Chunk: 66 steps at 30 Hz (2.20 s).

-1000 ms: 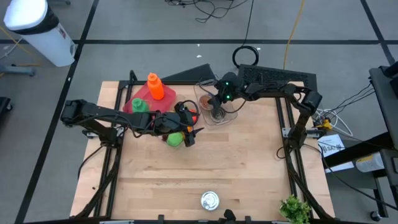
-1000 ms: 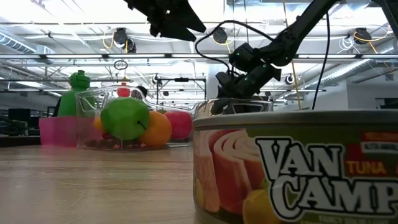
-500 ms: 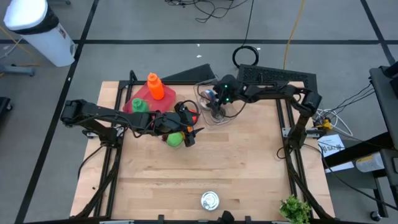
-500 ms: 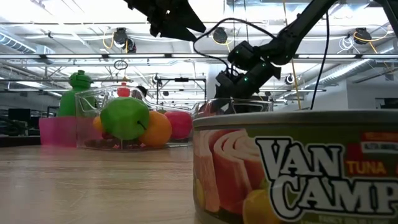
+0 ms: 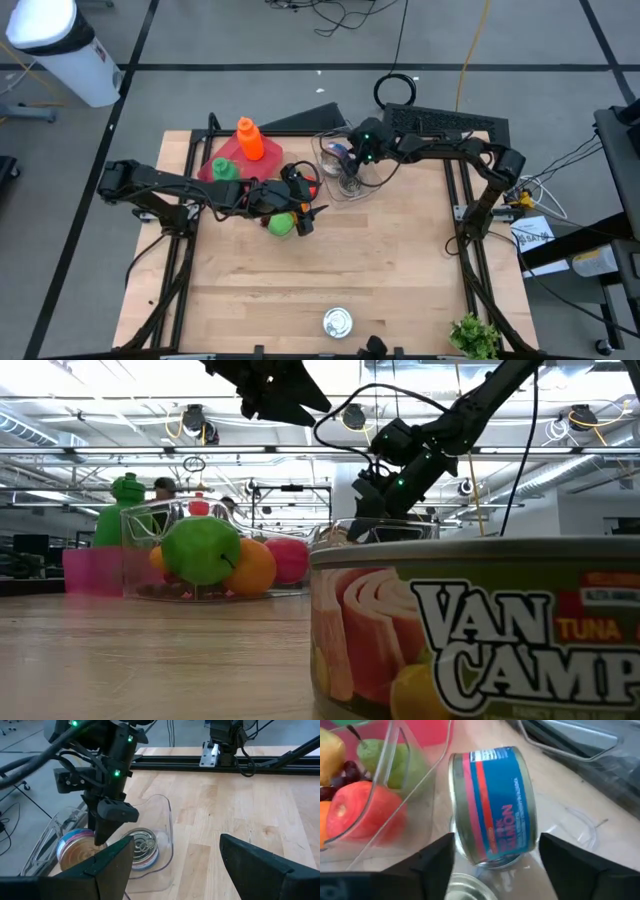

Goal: Pick & Place Food Item
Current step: Put the blue pink tuna can into the right transparent bin, then put the green tuna can into the right transparent bin

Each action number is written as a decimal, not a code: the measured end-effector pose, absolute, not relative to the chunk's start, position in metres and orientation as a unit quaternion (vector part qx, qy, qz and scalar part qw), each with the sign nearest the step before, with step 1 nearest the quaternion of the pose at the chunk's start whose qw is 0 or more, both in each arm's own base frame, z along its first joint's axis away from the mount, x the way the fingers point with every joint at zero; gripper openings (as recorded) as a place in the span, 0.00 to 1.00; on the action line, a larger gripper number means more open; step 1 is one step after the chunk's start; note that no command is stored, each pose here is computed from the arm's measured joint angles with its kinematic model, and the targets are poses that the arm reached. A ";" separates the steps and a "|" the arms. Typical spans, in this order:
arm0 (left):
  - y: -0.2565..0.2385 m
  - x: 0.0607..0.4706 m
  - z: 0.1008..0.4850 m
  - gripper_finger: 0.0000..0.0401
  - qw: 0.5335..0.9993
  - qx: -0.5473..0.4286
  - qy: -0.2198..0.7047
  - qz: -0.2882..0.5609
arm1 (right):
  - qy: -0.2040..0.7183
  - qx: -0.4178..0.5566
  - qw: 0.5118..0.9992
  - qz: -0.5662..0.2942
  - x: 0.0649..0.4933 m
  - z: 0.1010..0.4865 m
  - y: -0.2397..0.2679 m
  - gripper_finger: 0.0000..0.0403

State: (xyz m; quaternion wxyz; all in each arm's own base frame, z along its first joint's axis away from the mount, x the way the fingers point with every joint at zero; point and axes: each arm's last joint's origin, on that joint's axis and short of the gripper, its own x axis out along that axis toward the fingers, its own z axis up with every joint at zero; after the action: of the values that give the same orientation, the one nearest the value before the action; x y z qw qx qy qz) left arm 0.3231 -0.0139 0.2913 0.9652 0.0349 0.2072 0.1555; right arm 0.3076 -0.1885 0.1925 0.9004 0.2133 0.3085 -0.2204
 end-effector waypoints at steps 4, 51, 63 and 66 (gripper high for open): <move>-0.014 0.323 0.291 0.75 0.965 0.035 0.207 0.156 | 0.312 0.214 0.899 -0.220 0.307 0.192 -0.188 0.46; -0.047 0.335 0.258 0.75 0.955 -0.021 0.287 -0.074 | 0.214 0.065 0.927 0.302 0.303 0.295 0.001 0.64; -0.143 0.368 0.164 0.75 0.928 -0.030 0.295 -0.225 | 0.227 0.012 0.937 0.267 0.276 0.311 0.073 0.64; -0.161 0.371 0.147 0.75 0.931 -0.027 0.273 -0.243 | 0.229 0.003 0.938 0.260 0.274 0.310 0.089 0.64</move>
State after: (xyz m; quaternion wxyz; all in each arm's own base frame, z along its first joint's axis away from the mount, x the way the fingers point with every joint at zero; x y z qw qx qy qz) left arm 0.3715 -0.1607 0.1472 0.9306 -0.0273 0.2727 -0.2426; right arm 0.2742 0.0892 0.3100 0.9383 0.0026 0.2286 0.2596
